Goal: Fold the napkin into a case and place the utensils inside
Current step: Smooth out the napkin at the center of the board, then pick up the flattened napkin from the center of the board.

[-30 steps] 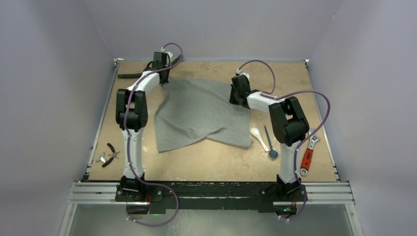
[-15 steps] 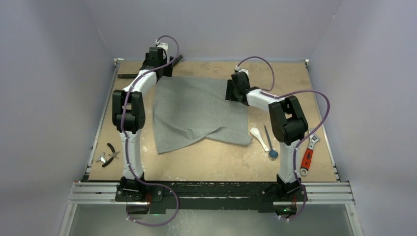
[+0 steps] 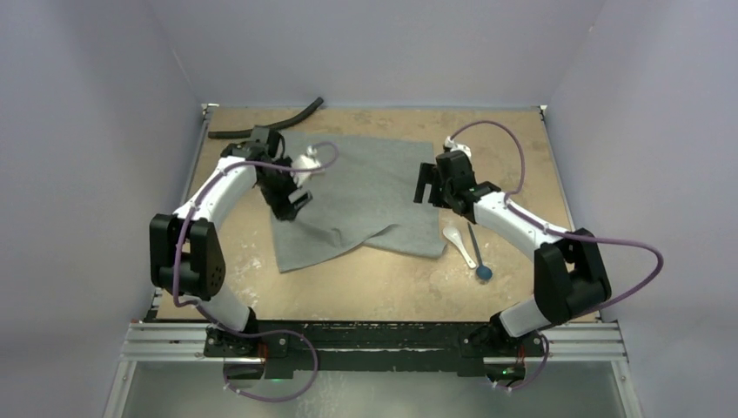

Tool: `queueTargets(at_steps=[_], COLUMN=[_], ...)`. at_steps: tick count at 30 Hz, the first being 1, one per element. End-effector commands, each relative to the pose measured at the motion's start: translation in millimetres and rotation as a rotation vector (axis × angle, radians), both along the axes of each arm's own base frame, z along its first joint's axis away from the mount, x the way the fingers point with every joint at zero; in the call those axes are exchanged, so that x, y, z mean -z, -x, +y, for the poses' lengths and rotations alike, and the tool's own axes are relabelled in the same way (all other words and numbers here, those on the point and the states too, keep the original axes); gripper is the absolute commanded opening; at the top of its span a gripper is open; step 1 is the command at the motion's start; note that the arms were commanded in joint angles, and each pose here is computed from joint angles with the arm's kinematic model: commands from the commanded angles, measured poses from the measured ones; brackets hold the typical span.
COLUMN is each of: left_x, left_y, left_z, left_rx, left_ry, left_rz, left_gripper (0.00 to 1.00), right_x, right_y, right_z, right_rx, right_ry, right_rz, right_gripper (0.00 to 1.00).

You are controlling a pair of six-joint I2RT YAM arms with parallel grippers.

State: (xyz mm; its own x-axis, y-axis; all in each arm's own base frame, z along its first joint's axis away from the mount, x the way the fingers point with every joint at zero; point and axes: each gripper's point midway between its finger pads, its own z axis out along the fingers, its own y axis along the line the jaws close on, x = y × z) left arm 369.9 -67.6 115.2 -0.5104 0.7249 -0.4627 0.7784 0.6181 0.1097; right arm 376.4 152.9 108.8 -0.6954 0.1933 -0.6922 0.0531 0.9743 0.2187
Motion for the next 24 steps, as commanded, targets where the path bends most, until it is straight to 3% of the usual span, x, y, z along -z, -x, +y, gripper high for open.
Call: queueTargets(at_steps=[1,10,17,20,22,24], left_x=[38,64,93,102,104,102], left_y=[125,149,146,141,138,134], left_z=[-12,-9,-5,-1,-1,-4], left_rx=[0.456,0.529,0.521,0.485,0.453,0.424], left_ry=[-0.020,-0.162,-0.257,-0.292,-0.291,-0.273], left_rz=[0.368,0.328,0.205,0.169,0.152,0.134], left_gripper=[0.84,0.87,0.87,0.79,0.67,0.49], right_x=[29,33,42,43,43,43], right_y=[54,77,75,74,74,78], right_z=[-7,-6,-3,-4,-3,-1], right_rx=[-0.008,-0.026,-0.038,-0.037,-0.042,-0.048], right_ry=[-0.028,-0.078,-0.081,-0.080,-0.089,-0.104], right_rz=[0.163,0.191,0.202,0.202,0.206,0.215], right_gripper=[0.96,0.97,0.98,0.98,0.98,0.98])
